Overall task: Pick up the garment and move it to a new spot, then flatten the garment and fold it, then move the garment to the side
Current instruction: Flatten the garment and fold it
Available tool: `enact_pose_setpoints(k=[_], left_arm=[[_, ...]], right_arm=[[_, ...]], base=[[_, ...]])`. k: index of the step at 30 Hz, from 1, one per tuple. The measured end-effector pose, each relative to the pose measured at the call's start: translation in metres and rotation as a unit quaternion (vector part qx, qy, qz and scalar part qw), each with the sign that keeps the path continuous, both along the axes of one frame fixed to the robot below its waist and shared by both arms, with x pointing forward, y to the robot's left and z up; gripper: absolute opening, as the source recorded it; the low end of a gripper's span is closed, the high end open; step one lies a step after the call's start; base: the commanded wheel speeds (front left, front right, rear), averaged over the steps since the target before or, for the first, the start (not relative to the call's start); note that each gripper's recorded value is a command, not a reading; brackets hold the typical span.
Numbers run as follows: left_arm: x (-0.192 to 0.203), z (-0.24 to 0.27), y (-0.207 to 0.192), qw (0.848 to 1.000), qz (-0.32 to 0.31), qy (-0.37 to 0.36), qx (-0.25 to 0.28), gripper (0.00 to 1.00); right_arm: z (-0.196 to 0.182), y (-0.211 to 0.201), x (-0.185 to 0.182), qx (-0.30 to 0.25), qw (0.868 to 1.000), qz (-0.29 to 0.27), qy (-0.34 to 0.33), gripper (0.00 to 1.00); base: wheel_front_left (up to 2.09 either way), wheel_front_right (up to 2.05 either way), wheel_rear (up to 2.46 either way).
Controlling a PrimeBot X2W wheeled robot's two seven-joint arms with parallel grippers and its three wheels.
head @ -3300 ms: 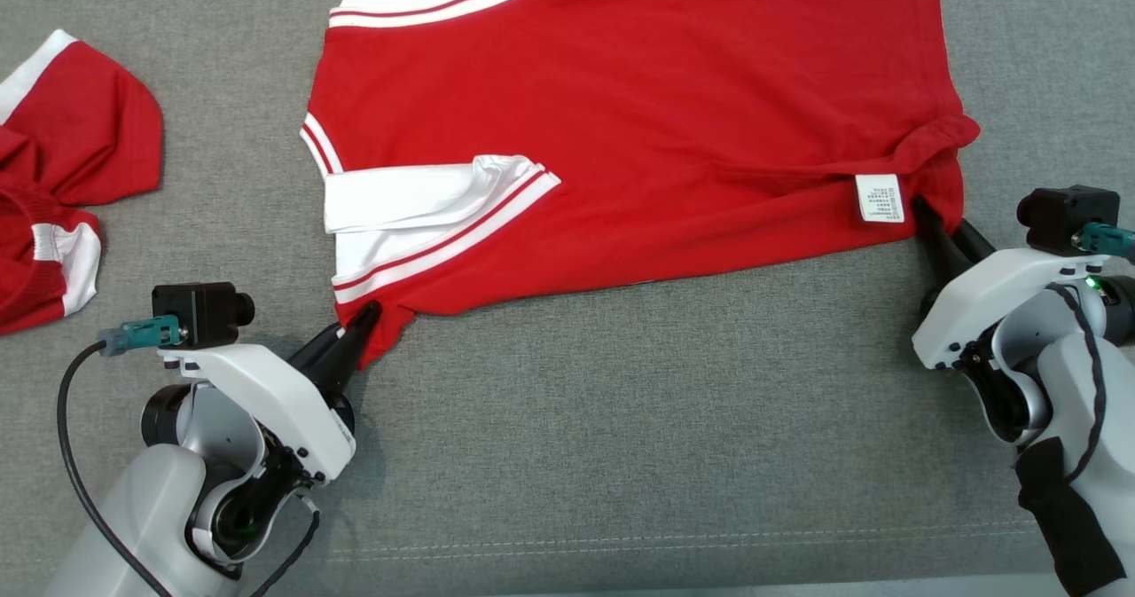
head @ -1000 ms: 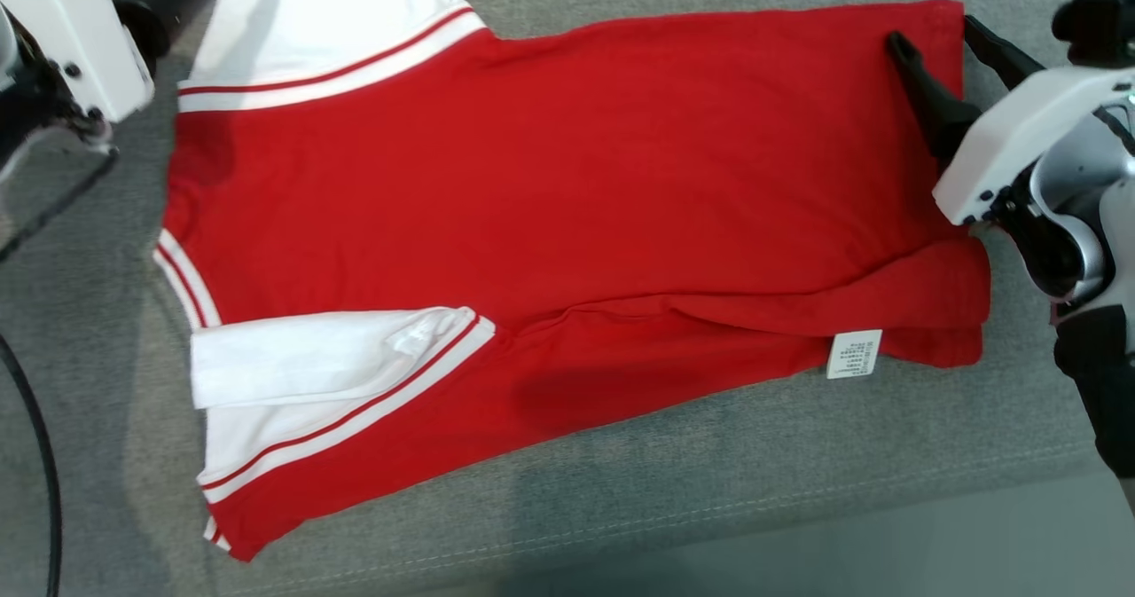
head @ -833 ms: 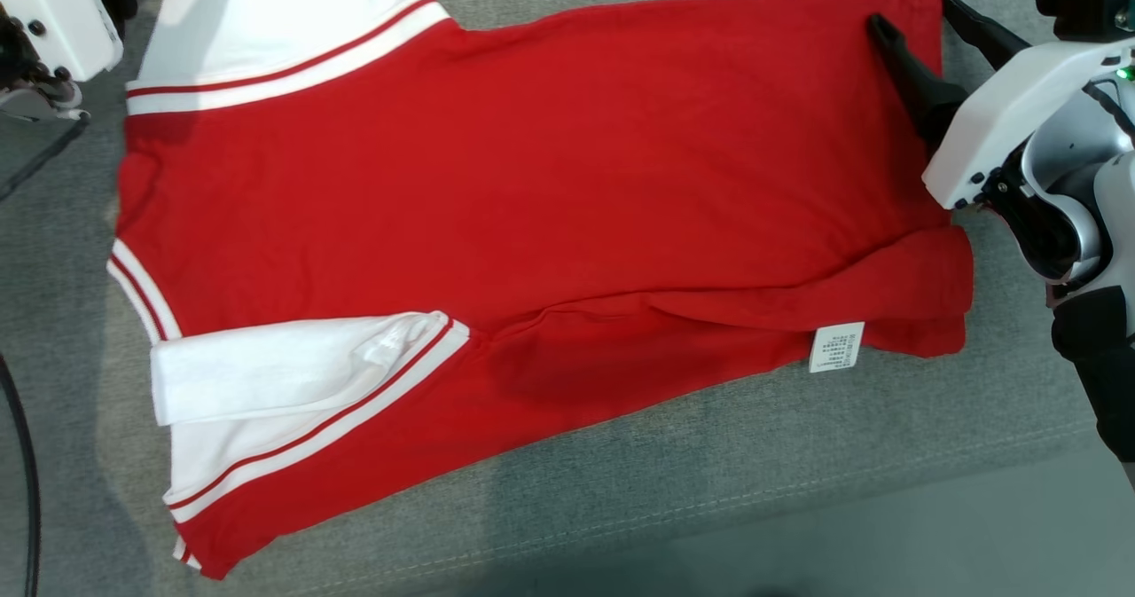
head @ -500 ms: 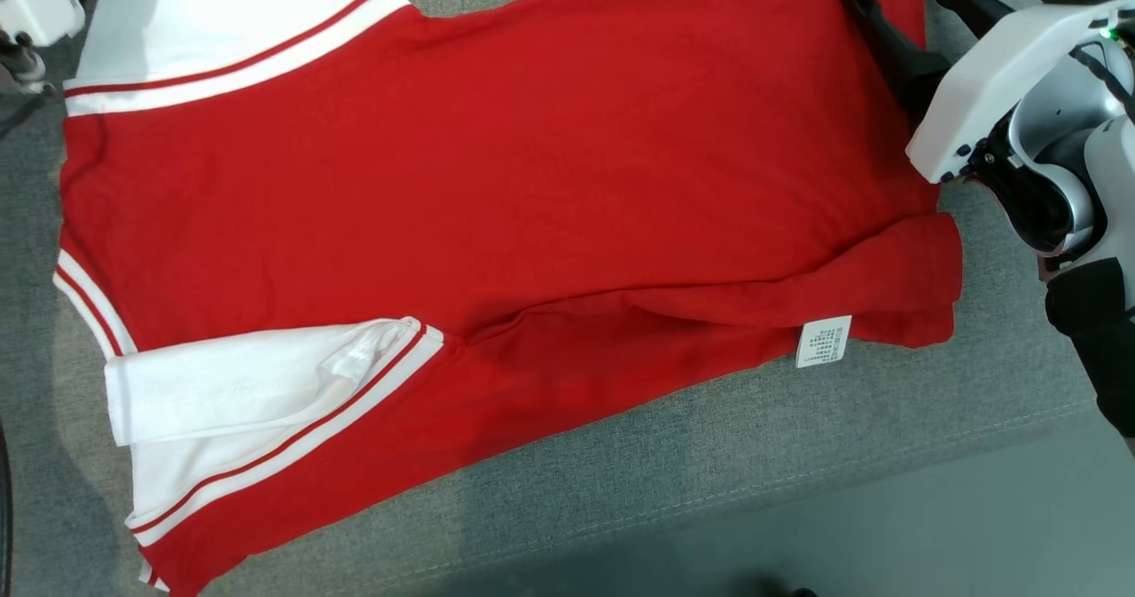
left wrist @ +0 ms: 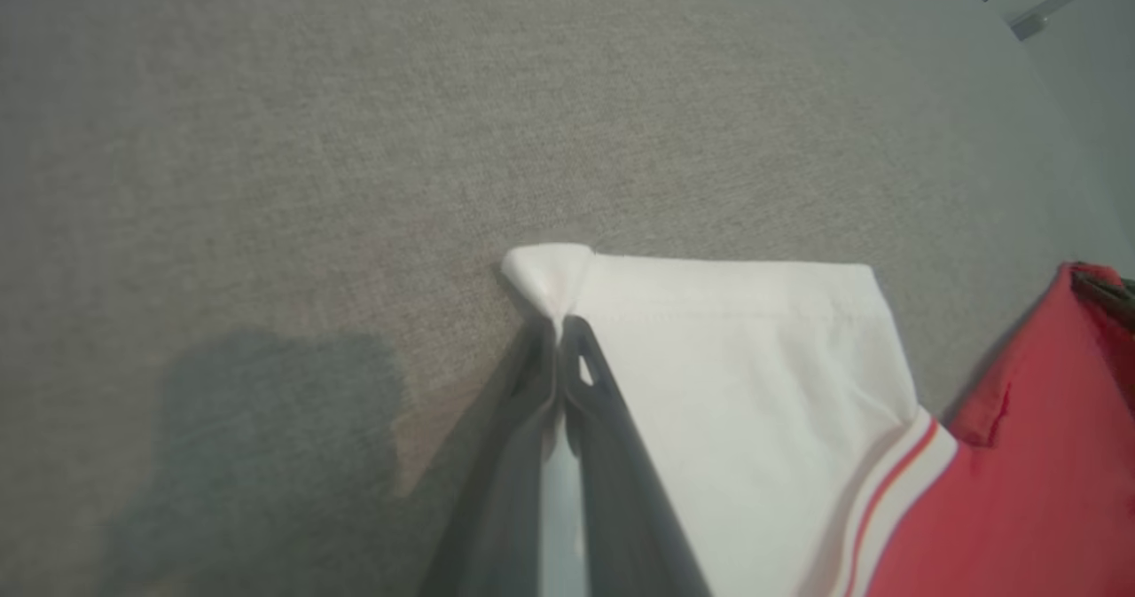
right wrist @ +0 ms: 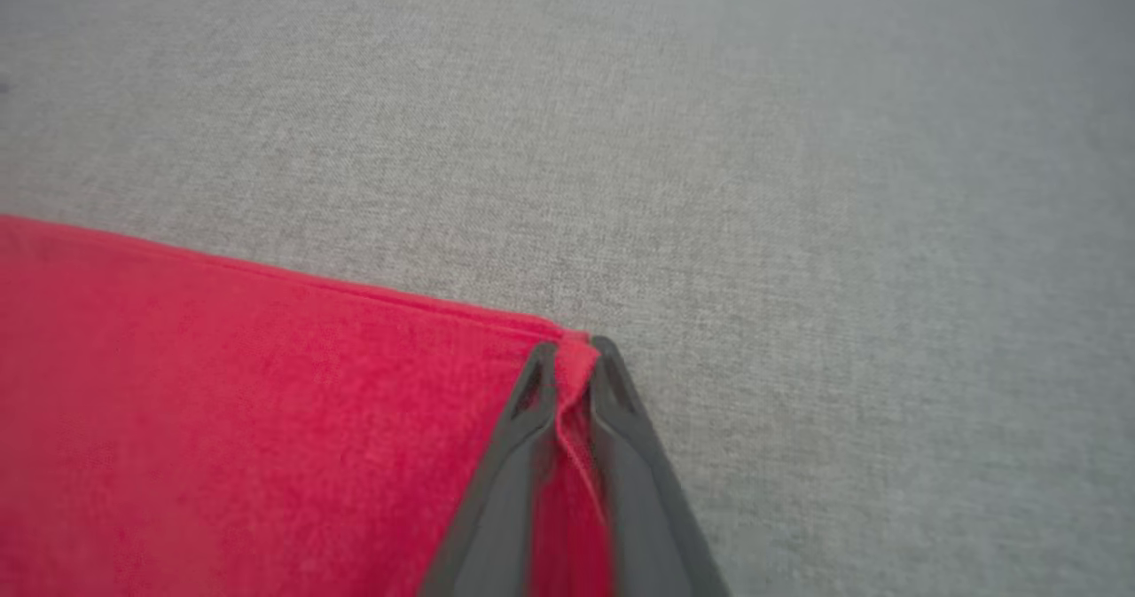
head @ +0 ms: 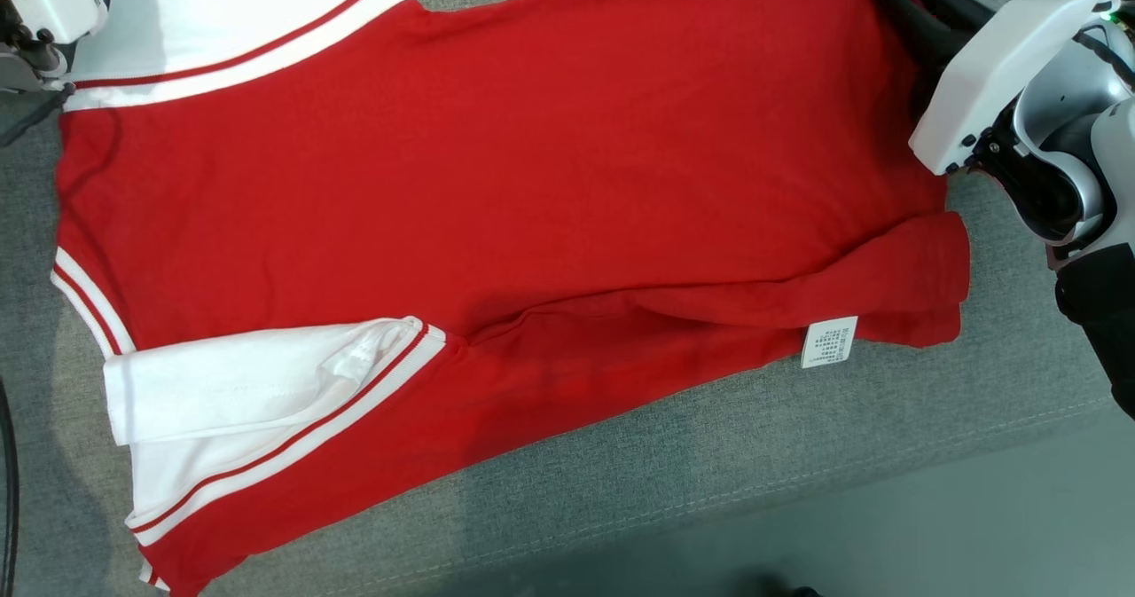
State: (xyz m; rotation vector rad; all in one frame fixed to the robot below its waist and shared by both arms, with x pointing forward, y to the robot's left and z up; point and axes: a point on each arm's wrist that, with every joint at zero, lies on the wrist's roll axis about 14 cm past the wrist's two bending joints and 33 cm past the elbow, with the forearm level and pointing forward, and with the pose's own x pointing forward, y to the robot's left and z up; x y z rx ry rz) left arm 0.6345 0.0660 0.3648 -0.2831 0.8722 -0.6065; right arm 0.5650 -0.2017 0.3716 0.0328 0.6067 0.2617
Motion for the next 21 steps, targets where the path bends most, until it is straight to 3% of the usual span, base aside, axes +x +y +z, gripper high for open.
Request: enact_pose_setpoints(k=[11,21], left_arm=[[0.007,0.032,0.000,0.998,0.002,-0.058,-0.012,0.00],[-0.014,0.085,0.002,0.990,-0.038,-0.130,-0.040,0.00]], right_arm=[[0.015,-0.008,0.000,-0.006,0.999,0.009,-0.031,0.00],[0.031,-0.005,-0.013,-0.039,0.991,0.093,-0.088,0.00]], base=[[0.00,0.00,0.00],[0.00,0.00,0.00]])
